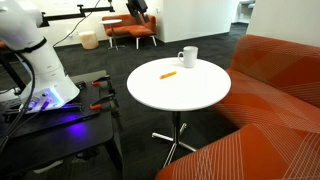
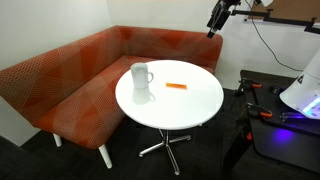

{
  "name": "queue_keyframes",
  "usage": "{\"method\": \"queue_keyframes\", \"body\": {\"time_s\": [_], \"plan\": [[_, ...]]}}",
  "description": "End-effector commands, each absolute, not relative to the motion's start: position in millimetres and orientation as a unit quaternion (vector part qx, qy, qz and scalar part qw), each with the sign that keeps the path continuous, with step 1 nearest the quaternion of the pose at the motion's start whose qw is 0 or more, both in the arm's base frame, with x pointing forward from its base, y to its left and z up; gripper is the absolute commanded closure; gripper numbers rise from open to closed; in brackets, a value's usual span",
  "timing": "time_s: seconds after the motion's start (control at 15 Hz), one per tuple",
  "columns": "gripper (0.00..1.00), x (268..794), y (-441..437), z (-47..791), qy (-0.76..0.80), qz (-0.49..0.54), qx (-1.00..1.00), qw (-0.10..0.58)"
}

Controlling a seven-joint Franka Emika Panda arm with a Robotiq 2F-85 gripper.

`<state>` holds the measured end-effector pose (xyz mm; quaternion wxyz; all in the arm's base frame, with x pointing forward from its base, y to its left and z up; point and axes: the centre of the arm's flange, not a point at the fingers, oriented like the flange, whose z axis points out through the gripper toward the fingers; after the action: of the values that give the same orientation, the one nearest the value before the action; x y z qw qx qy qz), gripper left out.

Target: Put the orange marker inside the white mug

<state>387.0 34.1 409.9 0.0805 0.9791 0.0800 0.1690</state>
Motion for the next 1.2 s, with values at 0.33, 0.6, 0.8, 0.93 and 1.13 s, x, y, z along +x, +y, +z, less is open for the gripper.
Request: {"method": "queue_keyframes", "body": {"time_s": [0.33, 0.6, 0.8, 0.93, 1.13], "plan": [[0.0, 445.6, 15.5, 347.6, 0.106, 0.165, 0.979, 0.062], [0.0, 466.0, 8.5, 318.2, 0.101, 0.138, 0.984, 0.054], [0.0, 478.5, 5.7, 298.4, 0.094, 0.116, 0.988, 0.05], [0.0, 484.5, 5.4, 289.1, 0.093, 0.107, 0.989, 0.048], [0.0, 474.3, 10.6, 285.8, 0.087, 0.099, 0.99, 0.049]]}}
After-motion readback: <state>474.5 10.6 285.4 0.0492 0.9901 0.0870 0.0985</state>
